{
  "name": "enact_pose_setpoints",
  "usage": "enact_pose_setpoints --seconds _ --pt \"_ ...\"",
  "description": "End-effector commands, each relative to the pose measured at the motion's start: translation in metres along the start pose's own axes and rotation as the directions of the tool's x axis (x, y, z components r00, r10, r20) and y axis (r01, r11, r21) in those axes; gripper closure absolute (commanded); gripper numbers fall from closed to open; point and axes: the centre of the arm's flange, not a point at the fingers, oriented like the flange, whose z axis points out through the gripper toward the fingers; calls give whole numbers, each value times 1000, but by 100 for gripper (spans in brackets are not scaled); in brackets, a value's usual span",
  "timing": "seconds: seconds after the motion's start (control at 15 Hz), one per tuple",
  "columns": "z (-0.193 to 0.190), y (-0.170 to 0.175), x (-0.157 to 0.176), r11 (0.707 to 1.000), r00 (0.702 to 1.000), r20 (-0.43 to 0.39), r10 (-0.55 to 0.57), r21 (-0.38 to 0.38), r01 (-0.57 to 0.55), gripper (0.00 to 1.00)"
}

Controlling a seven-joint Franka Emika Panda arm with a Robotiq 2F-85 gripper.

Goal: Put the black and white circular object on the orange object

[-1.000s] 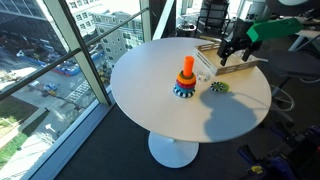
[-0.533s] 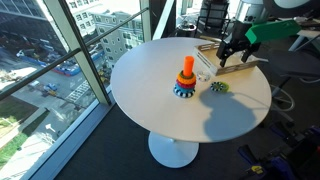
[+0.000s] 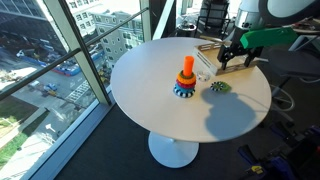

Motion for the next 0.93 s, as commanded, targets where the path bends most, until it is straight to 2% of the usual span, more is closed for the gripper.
enact_pose_setpoints --seconds 0.0,0.87 --pt "19 -1 10 999 999 3 43 -19 -43 0" --pt "103 11 39 1000 1000 0 -3 -29 3 0"
